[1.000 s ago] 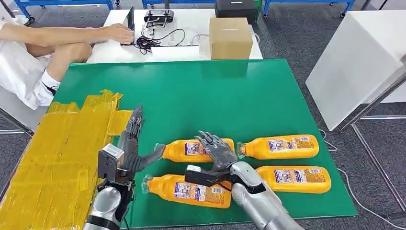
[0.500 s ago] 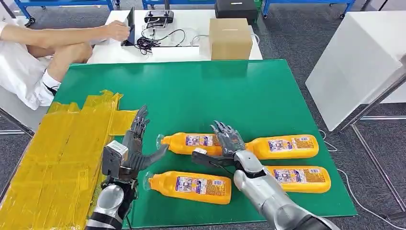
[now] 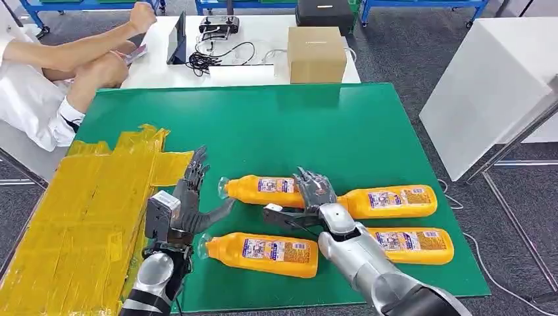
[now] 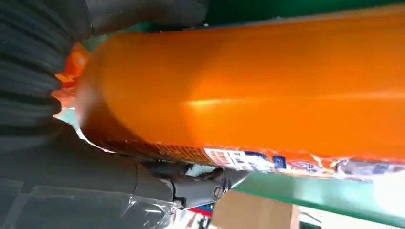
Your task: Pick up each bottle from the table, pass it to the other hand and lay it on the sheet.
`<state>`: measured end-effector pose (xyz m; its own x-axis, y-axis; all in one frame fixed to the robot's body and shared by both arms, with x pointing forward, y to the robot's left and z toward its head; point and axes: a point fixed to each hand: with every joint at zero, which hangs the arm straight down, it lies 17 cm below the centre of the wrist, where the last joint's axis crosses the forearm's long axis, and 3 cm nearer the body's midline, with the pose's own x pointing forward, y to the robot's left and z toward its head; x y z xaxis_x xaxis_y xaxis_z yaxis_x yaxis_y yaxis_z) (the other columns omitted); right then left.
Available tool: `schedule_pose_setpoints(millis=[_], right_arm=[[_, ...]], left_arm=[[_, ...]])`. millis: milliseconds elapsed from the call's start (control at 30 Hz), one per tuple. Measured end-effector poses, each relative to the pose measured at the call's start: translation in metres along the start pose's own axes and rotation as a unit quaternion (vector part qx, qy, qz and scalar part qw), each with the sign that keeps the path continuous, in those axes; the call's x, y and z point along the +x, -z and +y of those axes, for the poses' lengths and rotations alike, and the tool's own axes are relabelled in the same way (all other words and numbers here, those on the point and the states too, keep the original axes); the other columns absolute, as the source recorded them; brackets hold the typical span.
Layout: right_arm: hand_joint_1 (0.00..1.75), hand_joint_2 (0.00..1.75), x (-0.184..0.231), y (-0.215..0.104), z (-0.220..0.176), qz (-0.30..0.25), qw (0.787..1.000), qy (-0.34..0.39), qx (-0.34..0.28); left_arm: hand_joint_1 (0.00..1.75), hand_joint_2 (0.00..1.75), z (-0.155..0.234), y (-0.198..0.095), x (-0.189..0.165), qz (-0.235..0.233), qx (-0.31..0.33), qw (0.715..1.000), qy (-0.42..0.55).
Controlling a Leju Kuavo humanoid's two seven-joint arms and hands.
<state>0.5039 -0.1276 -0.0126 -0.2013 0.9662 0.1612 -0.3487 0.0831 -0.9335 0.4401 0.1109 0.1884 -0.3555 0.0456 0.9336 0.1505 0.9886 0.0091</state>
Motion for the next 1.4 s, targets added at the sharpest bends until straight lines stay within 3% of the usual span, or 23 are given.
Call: schedule_pose_setpoints(millis=[67,100,200,233,267,400,567,1000,1167,1400], right_arm=[[1.01,1.75,0.001,0.0,0.001,-0.003,1.0,0.0,0.001],[1.27,1.75,0.002,0.0,0.001,-0.004,1.0,0.0,0.001],[1.47,1.75,0.002,0.0,0.0,-0.006,1.0,-0.002,0.001],[1.71,1.75,0.003,0.001,0.0,-0.007,1.0,-0.002,0.001],[1.75,1.75,0.003,0.001,0.0,-0.009,1.0,-0.003,0.0],[1.75,1.75,0.005,0.0,-0.006,-0.015,1.0,0.009,-0.025],[1.75,1.75,0.007,-0.005,-0.018,-0.019,0.993,0.083,-0.083],[1.75,1.75,0.0,-0.01,-0.023,-0.01,0.986,0.124,-0.106],[1.75,1.75,0.004,-0.029,-0.066,-0.03,0.949,0.224,-0.218],[1.75,1.75,0.005,-0.072,-0.132,-0.064,0.856,0.389,-0.335]], left_arm=[[0.0,1.75,0.0,0.0,0.0,0.0,0.0,1.0,0.0],[0.0,1.75,0.0,0.0,-0.001,0.001,0.0,1.0,0.0],[0.0,1.75,0.0,-0.001,-0.002,0.003,-0.001,1.0,0.0],[0.0,1.75,0.0,-0.001,-0.002,0.003,-0.001,1.0,0.0],[0.0,1.75,-0.001,-0.001,-0.002,0.003,-0.001,1.0,0.0],[0.0,1.75,0.0,-0.001,-0.002,0.003,-0.001,1.0,0.0],[0.0,1.75,-0.001,-0.003,-0.004,0.006,0.0,1.0,-0.001],[0.0,1.75,-0.002,-0.006,-0.006,0.008,-0.002,1.0,-0.001],[0.0,1.75,-0.006,-0.011,-0.002,0.004,-0.006,1.0,0.006],[0.0,1.75,-0.014,-0.011,0.006,-0.006,-0.014,1.0,0.011]])
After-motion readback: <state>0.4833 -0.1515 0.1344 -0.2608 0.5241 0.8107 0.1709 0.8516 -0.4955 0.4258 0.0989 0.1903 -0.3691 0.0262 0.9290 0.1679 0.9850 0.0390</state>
